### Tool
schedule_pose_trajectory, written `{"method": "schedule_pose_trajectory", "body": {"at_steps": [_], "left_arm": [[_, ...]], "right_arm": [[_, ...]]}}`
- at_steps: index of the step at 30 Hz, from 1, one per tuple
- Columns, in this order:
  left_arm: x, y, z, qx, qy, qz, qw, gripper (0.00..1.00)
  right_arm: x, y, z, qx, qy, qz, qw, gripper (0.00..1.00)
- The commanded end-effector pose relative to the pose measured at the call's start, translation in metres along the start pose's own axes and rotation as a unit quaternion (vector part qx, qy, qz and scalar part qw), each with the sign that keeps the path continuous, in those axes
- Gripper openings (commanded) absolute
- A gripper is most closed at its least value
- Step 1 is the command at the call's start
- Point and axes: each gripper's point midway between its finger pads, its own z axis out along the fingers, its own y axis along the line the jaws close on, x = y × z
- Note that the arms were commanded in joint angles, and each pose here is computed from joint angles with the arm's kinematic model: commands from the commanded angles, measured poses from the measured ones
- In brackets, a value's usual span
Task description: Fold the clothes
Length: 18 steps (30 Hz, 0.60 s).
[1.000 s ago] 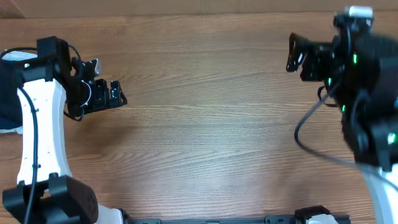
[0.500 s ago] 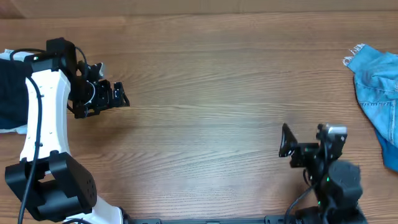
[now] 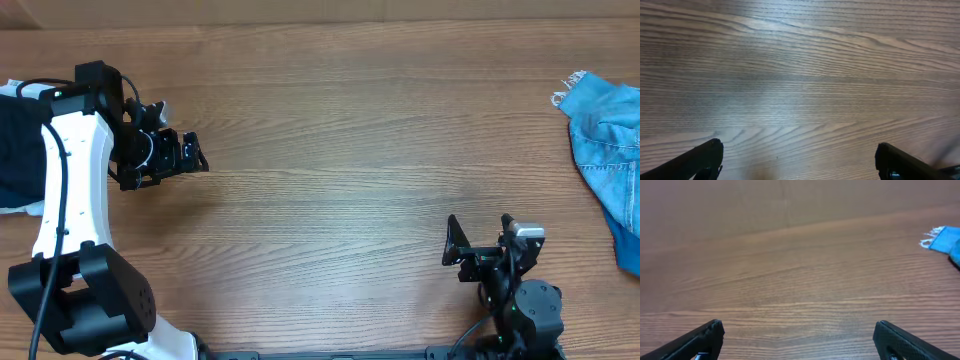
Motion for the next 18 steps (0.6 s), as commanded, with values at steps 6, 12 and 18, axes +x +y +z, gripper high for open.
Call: {"method": "schedule_pose_trajectory", "body": {"at_steps": [6, 12, 18], "left_arm": [[-0.0002, -0.0014, 0.0021, 0.001, 0.003, 0.015, 1.000, 1.00], [-0.0002, -0.0014, 0.0021, 0.001, 0.003, 0.015, 1.000, 1.00], [-0.0039, 0.0016, 0.0000, -0.004, -0.007, 0.016, 1.000, 1.00]], "right_arm": [[0.0253, -0.0072, 0.0078, 0.012, 0.027, -0.003, 1.000, 1.00], [0.0253, -0.0072, 0.0078, 0.012, 0.027, -0.003, 1.000, 1.00], [0.0253, -0.0072, 0.0078, 0.012, 0.027, -0.003, 1.000, 1.00]]}}
